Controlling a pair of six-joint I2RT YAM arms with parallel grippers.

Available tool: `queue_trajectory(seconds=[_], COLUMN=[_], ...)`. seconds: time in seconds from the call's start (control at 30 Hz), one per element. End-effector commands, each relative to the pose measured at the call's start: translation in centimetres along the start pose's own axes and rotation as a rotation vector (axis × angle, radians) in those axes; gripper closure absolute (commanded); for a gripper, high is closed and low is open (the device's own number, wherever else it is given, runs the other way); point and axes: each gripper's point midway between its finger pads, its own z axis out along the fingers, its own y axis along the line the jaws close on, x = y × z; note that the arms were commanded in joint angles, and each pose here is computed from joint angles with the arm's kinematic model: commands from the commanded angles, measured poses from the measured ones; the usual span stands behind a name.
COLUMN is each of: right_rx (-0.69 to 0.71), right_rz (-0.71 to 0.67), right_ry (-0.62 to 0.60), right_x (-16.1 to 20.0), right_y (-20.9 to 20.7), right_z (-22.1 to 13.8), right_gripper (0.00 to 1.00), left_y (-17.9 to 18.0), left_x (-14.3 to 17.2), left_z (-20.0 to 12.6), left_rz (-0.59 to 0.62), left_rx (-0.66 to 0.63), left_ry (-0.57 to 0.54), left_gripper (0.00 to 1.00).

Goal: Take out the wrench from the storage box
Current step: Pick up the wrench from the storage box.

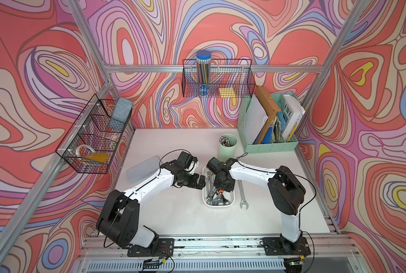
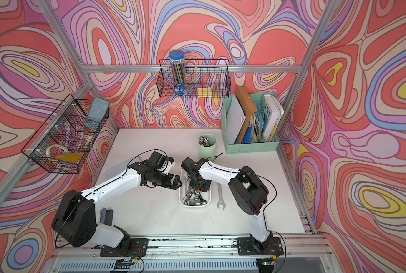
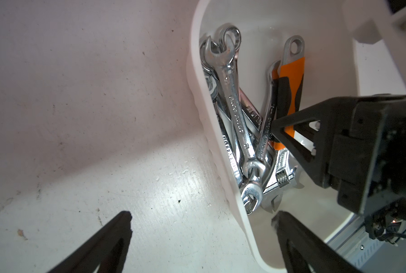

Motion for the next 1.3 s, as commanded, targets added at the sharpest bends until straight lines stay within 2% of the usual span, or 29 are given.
queue_trajectory(seconds=[0.0,0.17,0.33,0.5,0.6,0.77,0.9,1.27], right_rx=[0.017,0.017,-0.027,-0.056,-0.061,-0.069,-0.065,-0.101], right_rz=[0.005,0.0,0.016,0.039,0.035,0.012,-0.01,-0.023], right_ry=[0.003,0.011,0.065,0.048,0.041,0.018,-0.021,-0.071], right_x=[0.4,0.4,0.7,0.4,0.3,-0.3,-1.1,-1.8], right_y=[-1.1,-0.9,-0.5,-0.2,-0.1,0.2,0.2,0.4], right_z=[-0.7,-0.7,1.1,1.2,1.1,0.4,-1.1,-3.6], right_gripper=[0.65,0.66,0.65,0.64,0.69,0.85,0.94,1.0], left_y=[0.5,0.6,0.7,0.8,0.8,0.8,0.7,0.4], left_x=[0.6,0.9,1.0,1.1,1.1,0.9,0.8,0.4], left_z=[0.2,0.4,0.8,1.0,1.0,0.8,0.7,0.4], left_rz=[0.005,-0.002,-0.003,-0.008,-0.005,-0.004,-0.006,-0.01], left_rx=[-0.013,-0.01,-0.01,-0.009,-0.012,-0.016,-0.015,-0.006], left_ry=[0.023,0.029,0.037,0.042,0.044,0.039,0.038,0.028], left_gripper=[0.01,0.01,0.01,0.01,0.01,0.01,0.01,0.01])
